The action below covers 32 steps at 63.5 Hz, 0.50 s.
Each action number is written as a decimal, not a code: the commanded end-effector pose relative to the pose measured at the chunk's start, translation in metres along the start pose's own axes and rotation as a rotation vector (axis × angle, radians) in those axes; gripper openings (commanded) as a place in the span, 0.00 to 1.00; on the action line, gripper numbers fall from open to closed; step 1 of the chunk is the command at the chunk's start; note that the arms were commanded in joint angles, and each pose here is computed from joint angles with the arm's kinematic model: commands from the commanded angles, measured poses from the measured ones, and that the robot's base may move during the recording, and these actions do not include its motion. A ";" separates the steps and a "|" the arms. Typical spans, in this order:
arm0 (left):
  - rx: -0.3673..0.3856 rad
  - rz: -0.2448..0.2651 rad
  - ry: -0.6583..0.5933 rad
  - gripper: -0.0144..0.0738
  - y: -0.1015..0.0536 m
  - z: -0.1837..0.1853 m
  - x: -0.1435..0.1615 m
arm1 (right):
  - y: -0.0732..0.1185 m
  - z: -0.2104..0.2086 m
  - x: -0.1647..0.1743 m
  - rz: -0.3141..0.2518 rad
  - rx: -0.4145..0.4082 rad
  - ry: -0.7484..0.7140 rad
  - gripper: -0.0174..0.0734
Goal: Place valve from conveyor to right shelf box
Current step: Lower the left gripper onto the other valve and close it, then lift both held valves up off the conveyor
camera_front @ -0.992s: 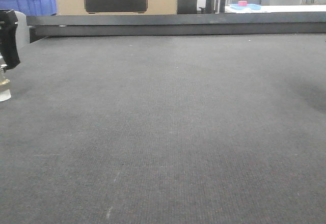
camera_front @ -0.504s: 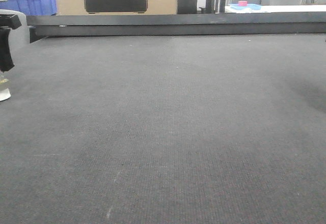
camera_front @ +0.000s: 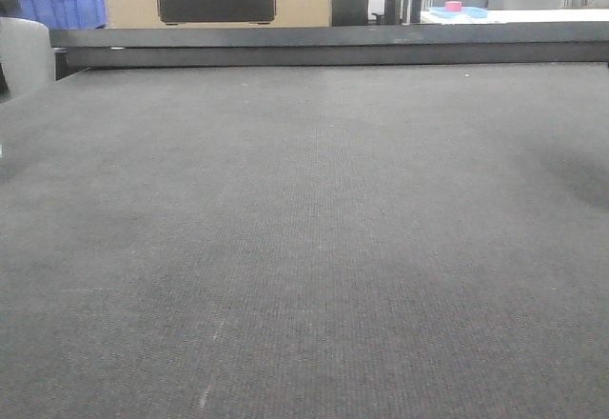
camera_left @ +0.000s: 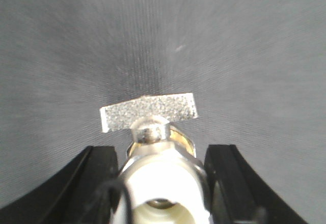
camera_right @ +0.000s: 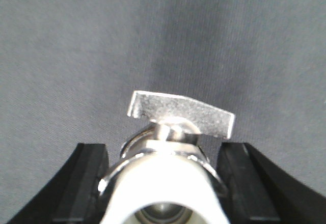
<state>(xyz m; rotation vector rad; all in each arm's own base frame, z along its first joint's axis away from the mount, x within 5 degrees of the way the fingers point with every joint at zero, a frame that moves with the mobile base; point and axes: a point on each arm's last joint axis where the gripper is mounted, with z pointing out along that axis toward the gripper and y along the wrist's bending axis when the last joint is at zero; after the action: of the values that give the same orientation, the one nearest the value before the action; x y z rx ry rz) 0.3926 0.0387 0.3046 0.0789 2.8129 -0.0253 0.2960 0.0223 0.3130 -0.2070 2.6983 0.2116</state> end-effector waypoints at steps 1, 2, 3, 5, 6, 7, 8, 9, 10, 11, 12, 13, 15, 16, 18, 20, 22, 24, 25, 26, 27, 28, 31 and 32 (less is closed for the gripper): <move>-0.010 -0.003 -0.136 0.04 -0.006 -0.050 0.004 | 0.003 -0.021 -0.003 -0.006 0.013 -0.112 0.02; -0.012 -0.004 -0.150 0.04 -0.006 -0.055 0.005 | 0.003 -0.023 -0.003 -0.007 0.015 -0.124 0.02; -0.012 -0.004 -0.165 0.04 -0.007 -0.060 0.006 | 0.003 -0.026 -0.003 -0.009 0.016 -0.138 0.02; -0.011 -0.004 -0.192 0.04 -0.008 -0.070 0.008 | 0.004 -0.030 -0.003 -0.011 0.019 -0.157 0.02; -0.012 -0.003 -0.209 0.04 -0.009 -0.077 0.010 | 0.004 -0.033 -0.003 -0.012 0.020 -0.167 0.02; -0.014 -0.002 -0.222 0.04 -0.010 -0.082 0.011 | 0.005 -0.035 -0.003 -0.013 0.022 -0.179 0.02; -0.014 -0.002 -0.233 0.04 -0.010 -0.087 0.013 | 0.005 -0.037 -0.003 -0.014 0.023 -0.190 0.02; -0.015 0.001 -0.244 0.04 -0.012 -0.091 0.014 | 0.006 -0.039 -0.003 -0.015 0.025 -0.200 0.02; -0.017 0.004 -0.268 0.04 -0.013 -0.100 0.017 | 0.006 -0.044 -0.002 -0.017 0.027 -0.219 0.02; -0.018 0.007 -0.281 0.04 -0.015 -0.105 0.018 | 0.007 -0.046 -0.002 -0.018 0.028 -0.229 0.02; -0.019 0.008 -0.286 0.04 -0.015 -0.107 0.019 | 0.007 -0.049 -0.002 -0.019 0.030 -0.241 0.02; -0.020 0.010 -0.300 0.04 -0.016 -0.111 0.020 | 0.007 -0.051 -0.002 -0.020 0.032 -0.254 0.02; -0.021 0.017 -0.328 0.04 -0.019 -0.121 0.023 | 0.008 -0.056 -0.001 -0.022 0.034 -0.274 0.02; -0.022 0.020 -0.339 0.04 -0.020 -0.125 0.025 | 0.009 -0.058 -0.001 -0.023 0.035 -0.284 0.02; -0.021 0.027 -0.358 0.04 -0.023 -0.133 0.028 | 0.009 -0.064 0.000 -0.026 0.038 -0.309 0.02; -0.021 0.035 -0.382 0.04 -0.027 -0.141 0.031 | 0.011 -0.070 0.001 -0.029 0.041 -0.332 0.02; -0.019 0.046 -0.409 0.04 -0.031 -0.150 0.034 | 0.012 -0.076 0.001 -0.032 0.042 -0.351 0.02; -0.017 0.053 -0.427 0.04 -0.034 -0.155 0.037 | 0.013 -0.082 0.001 -0.035 0.044 -0.370 0.02; -0.016 0.059 -0.437 0.04 -0.036 -0.159 0.038 | 0.013 -0.084 0.002 -0.036 0.044 -0.375 0.02; -0.015 0.066 -0.445 0.04 -0.038 -0.162 0.040 | 0.014 -0.087 0.002 -0.038 0.044 -0.382 0.02; -0.014 0.071 -0.458 0.04 -0.040 -0.167 0.042 | 0.014 -0.091 0.002 -0.040 0.045 -0.395 0.02; -0.015 0.076 -0.468 0.04 -0.041 -0.170 0.044 | 0.015 -0.094 0.002 -0.042 0.046 -0.403 0.02; -0.017 0.087 -0.490 0.04 -0.045 -0.178 0.049 | 0.017 -0.105 0.003 -0.048 0.047 -0.428 0.02; -0.016 0.091 -0.497 0.04 -0.046 -0.181 0.050 | 0.018 -0.108 0.003 -0.050 0.048 -0.437 0.02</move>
<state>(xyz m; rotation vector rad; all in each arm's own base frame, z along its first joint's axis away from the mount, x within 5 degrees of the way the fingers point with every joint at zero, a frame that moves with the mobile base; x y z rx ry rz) 0.3006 0.0076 0.4393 0.1608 2.4084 0.0132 0.2569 0.0206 0.3833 -0.1981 2.3843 0.1676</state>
